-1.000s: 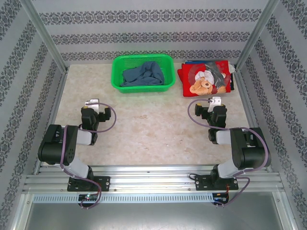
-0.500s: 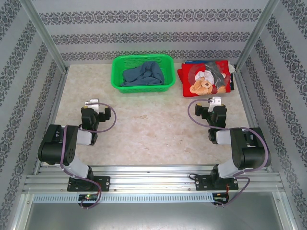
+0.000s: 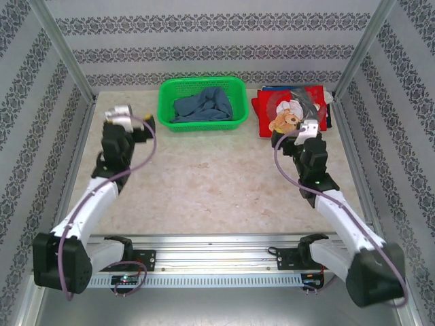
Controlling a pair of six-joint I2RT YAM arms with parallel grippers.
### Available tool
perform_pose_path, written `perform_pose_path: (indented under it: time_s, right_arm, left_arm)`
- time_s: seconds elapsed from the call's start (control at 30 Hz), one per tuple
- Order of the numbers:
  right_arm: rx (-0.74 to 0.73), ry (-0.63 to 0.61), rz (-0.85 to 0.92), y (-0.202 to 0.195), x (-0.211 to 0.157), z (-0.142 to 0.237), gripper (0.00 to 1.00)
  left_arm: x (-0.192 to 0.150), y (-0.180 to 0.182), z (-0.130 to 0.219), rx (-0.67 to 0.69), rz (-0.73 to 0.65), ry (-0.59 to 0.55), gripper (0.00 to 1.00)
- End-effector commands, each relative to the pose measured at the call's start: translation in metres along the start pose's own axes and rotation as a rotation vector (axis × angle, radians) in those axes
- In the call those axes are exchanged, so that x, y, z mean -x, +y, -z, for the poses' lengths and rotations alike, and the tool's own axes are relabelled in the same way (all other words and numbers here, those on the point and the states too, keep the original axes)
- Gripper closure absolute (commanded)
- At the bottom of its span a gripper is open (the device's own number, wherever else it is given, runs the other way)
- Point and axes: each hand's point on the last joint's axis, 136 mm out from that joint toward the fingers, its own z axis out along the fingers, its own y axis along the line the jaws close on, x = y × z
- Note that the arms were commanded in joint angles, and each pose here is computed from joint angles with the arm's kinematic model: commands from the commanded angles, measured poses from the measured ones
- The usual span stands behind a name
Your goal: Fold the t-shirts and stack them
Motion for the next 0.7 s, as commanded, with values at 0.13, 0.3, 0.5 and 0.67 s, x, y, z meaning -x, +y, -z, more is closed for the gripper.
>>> perform_pose_path:
  time_s: [0.13, 0.3, 0.5, 0.67]
  right_arm:
    - [0.186, 0.347, 0.063, 0.091, -0.013, 0.03, 0.02]
    - [0.258, 0.424, 0.059, 0.136, -0.008, 0.01, 0.02]
    - [0.248, 0.47, 0.073, 0.161, -0.014, -0.048, 0.02]
    - [0.238, 0.52, 0.03, 0.17, -0.031, -0.107, 0.02]
  left_arm:
    - [-0.049, -0.024, -0.004, -0.041, 0.097, 0.472, 0.0]
    - [-0.081, -0.025, -0.046, -0.012, 0.102, 0.577, 0.0]
    - [-0.097, -0.013, -0.09, 0.049, 0.118, 0.537, 0.0]
    - [-0.113, -0.019, -0.12, 0.01, 0.156, 0.521, 0.0]
